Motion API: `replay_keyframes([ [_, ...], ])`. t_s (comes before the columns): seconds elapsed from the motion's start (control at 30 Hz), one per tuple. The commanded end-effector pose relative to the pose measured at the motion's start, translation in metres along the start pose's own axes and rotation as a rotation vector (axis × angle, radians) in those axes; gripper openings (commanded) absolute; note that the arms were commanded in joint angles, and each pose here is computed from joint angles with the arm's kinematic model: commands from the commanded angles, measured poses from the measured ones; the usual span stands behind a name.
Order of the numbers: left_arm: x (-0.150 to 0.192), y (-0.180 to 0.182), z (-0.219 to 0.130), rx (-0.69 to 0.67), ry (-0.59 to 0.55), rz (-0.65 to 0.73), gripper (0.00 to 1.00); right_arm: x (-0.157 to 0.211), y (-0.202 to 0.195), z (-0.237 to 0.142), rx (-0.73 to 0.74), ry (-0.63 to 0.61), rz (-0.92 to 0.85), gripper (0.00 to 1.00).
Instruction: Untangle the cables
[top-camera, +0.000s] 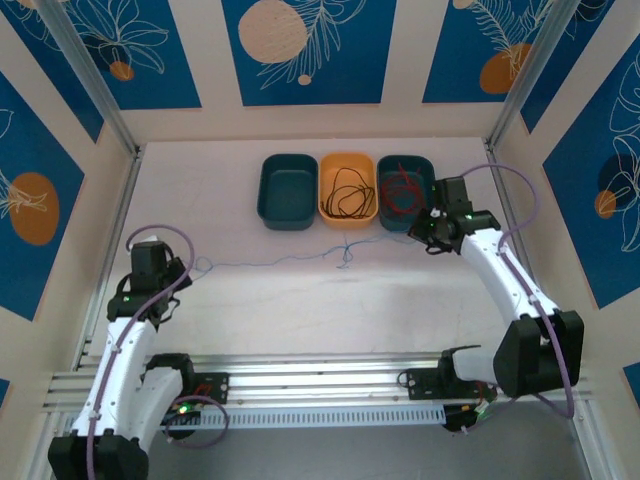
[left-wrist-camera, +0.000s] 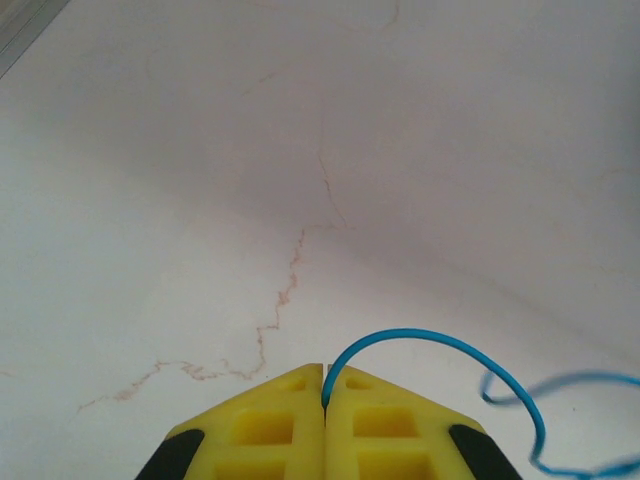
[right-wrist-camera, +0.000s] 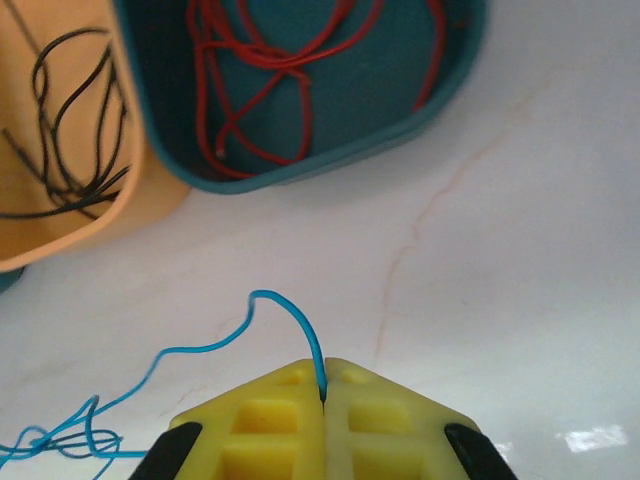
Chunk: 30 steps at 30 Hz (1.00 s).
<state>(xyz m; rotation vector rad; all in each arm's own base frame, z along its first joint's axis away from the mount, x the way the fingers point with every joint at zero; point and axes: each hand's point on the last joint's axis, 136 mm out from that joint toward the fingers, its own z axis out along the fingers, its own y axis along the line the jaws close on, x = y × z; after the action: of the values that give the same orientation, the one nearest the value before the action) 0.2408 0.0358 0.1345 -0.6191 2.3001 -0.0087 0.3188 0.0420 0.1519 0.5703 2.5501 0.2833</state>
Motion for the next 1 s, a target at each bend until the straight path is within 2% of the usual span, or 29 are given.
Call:
replay_keyframes([
  [0.0, -0.002, 0.003, 0.001, 0.023, -0.009, -0.072, 0.00, 0.002, -0.015, -0.008, -0.013, 0.001, 0.084, 0.00],
  [0.53, -0.016, 0.041, -0.006, -0.060, -0.080, -0.269, 0.00, -0.030, -0.086, -0.044, 0.046, -0.149, 0.308, 0.00],
  [0.77, -0.022, 0.050, -0.009, -0.079, -0.103, -0.306, 0.00, -0.038, -0.111, -0.062, 0.078, -0.206, 0.368, 0.00],
  [0.87, -0.025, 0.050, -0.009, -0.068, -0.112, -0.313, 0.00, -0.041, -0.114, -0.067, 0.054, -0.222, 0.394, 0.00],
  [0.97, -0.029, 0.038, -0.008, -0.002, -0.107, -0.302, 0.00, -0.042, -0.103, -0.067, -0.008, -0.213, 0.375, 0.00],
])
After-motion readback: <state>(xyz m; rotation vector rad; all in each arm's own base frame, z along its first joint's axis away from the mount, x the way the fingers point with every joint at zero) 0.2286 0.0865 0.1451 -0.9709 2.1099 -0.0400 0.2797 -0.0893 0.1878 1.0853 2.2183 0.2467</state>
